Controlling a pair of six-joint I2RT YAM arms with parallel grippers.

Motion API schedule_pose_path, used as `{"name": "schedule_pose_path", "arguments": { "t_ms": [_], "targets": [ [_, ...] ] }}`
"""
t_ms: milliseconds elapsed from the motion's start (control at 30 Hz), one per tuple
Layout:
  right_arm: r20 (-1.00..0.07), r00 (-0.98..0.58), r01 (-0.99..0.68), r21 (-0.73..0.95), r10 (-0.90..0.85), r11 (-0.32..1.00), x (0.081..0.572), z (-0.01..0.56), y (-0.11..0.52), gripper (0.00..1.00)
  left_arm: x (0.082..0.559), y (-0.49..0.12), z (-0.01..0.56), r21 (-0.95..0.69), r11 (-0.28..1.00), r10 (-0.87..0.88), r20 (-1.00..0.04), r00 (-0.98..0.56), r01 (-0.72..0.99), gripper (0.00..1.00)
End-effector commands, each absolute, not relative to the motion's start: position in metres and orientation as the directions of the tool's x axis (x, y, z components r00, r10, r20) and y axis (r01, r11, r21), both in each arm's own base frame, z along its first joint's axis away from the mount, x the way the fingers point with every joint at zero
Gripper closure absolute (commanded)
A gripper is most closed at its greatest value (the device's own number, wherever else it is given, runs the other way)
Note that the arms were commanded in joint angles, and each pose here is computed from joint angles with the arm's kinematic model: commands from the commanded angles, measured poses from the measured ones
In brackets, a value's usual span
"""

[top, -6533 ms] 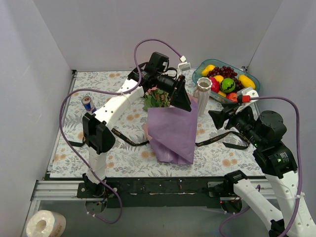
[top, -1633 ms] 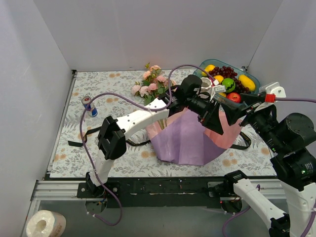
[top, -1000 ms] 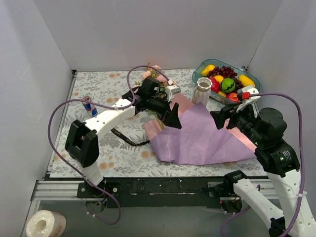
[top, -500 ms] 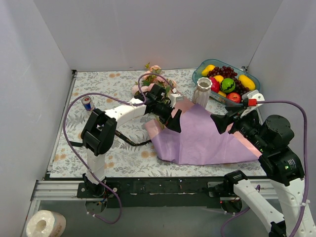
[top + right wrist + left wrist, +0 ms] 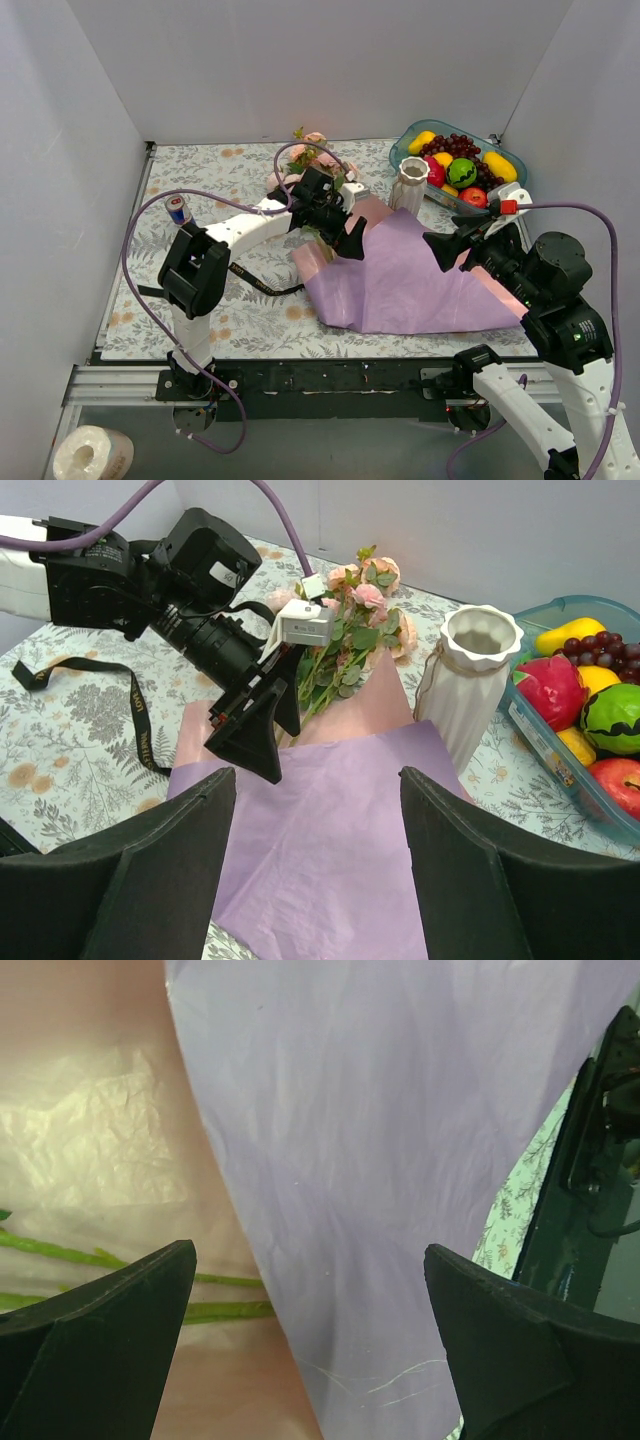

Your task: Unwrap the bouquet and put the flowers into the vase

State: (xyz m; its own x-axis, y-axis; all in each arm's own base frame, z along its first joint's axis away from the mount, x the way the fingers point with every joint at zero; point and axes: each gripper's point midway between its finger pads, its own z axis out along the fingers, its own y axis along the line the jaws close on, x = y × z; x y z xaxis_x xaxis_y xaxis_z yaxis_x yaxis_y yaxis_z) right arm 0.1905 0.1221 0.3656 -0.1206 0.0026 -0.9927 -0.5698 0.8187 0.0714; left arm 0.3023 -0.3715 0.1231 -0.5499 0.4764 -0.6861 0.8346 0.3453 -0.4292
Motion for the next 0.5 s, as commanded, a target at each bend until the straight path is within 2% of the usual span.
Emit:
{"name": "schedule_pose_path", "arguments": {
  "t_ms": [0, 33, 133, 167, 233, 267, 300, 400, 467],
  "targets": [
    [-0.997, -0.073, -0.589, 0.064, 0.027, 0.805, 0.191, 0.381, 0.126, 0.26, 0.311, -0.362, 0.126, -0.358, 0.378, 0.477, -0.715, -0.511, 0.854, 0.02],
    [-0.997, -0.070, -0.588, 0.062, 0.026, 0.806, 0.191, 0.381, 0.126, 0.26, 0.308, -0.363, 0.124, -0.370, 0.365, 0.479, -0.712, -0.513, 0.854, 0.02],
    [-0.997, -0.069, -0.584, 0.065, 0.030, 0.809, 0.191, 0.382, 0.125, 0.27, 0.295, -0.362, 0.115, -0.422, 0.323, 0.509, -0.678, -0.531, 0.847, 0.17],
    [-0.997, -0.067, -0.581, 0.064, 0.031, 0.812, 0.192, 0.382, 0.125, 0.27, 0.284, -0.361, 0.113, -0.457, 0.293, 0.531, -0.653, -0.540, 0.840, 0.31],
    [-0.997, -0.070, -0.579, 0.066, 0.031, 0.812, 0.193, 0.382, 0.125, 0.27, 0.280, -0.361, 0.113, -0.478, 0.277, 0.544, -0.637, -0.546, 0.834, 0.42],
    [-0.997, -0.070, -0.578, 0.069, 0.034, 0.813, 0.194, 0.382, 0.125, 0.27, 0.278, -0.360, 0.113, -0.483, 0.274, 0.550, -0.631, -0.547, 0.832, 0.51],
    [-0.997, -0.070, -0.578, 0.069, 0.034, 0.813, 0.194, 0.381, 0.125, 0.27, 0.277, -0.359, 0.117, -0.478, 0.267, 0.547, -0.639, -0.540, 0.837, 0.65],
    [-0.997, -0.065, -0.578, 0.071, 0.041, 0.813, 0.194, 0.382, 0.126, 0.28, 0.271, -0.358, 0.125, -0.485, 0.242, 0.554, -0.642, -0.530, 0.840, 0.89],
    [-0.997, -0.063, -0.576, 0.072, 0.044, 0.814, 0.195, 0.383, 0.126, 0.28, 0.269, -0.357, 0.132, -0.488, 0.233, 0.566, -0.635, -0.525, 0.841, 0.99]
  ]
}}
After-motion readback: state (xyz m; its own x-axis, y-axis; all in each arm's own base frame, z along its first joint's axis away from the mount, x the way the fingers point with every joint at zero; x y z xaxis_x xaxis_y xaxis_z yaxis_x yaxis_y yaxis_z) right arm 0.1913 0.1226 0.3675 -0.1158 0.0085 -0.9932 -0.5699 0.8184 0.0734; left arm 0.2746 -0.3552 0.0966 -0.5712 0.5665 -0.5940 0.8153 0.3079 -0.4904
